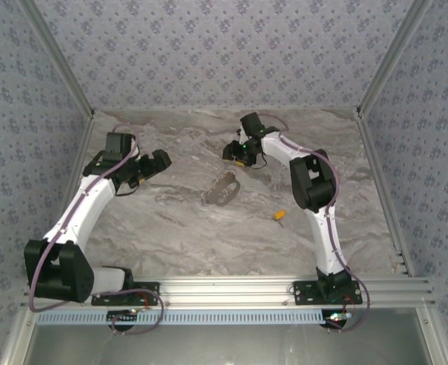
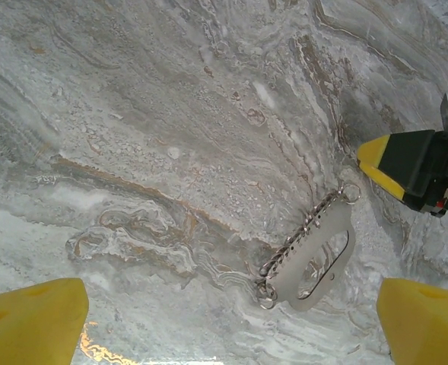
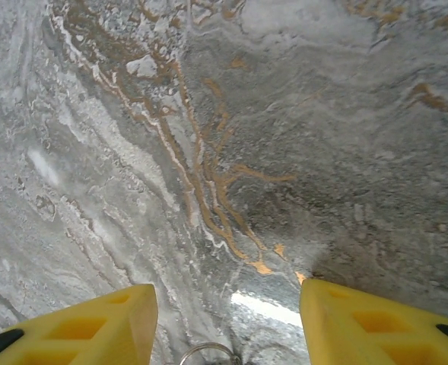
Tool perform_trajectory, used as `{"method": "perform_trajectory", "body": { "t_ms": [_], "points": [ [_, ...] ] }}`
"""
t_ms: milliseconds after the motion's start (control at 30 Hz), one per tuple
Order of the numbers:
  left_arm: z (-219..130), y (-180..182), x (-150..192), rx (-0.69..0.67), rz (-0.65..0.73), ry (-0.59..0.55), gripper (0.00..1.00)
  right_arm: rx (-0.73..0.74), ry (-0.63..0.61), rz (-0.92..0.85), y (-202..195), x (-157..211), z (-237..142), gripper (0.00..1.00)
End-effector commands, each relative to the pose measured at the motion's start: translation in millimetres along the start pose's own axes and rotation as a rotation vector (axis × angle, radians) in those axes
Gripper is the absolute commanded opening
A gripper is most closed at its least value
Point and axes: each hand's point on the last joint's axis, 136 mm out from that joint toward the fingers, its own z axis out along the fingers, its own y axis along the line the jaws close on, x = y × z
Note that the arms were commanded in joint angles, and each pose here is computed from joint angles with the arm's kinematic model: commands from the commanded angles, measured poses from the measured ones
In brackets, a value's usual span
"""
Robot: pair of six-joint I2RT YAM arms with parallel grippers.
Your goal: Put the keys on the keyring
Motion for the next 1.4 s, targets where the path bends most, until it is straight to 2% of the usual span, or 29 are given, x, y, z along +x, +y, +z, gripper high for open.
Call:
{"method": "perform_trajectory", "body": {
  "t_ms": [0,233,567,967,1067,1267,1367],
  "points": [
    [-8,-12,-6,0.035,0.005,-0.014,0.98,-0.017,0.076,0.024,1,22,11,0.54],
    [-7,-12,-4,0.034,0.006,-0.007,0.98,-0.036,0.131,-0.006,-1,53,9,0.50],
    [-13,-17,-4,0.047,0.021,-0.015,0.98,-0.073,0.131,-0.002,3,88,-11,0.46],
    [-18,-18,2,0.046,0.006,-0.031,0.98,-0.127,0.149,-0.024,27,147,-31,0.45],
    [-19,-19,5,0.054,-0.005,-0.034,0.98,-0.107,0.160,0.016,16,165,-36,0.46],
    [-25,-27,12,0.068,-0.041,-0.046,0.98,-0.062,0.089,0.049,-2,157,-64,0.49],
    [-31,-28,16,0.033,-0.058,-0.072,0.98,-0.063,0.047,0.052,-6,148,-84,0.50]
  ]
}}
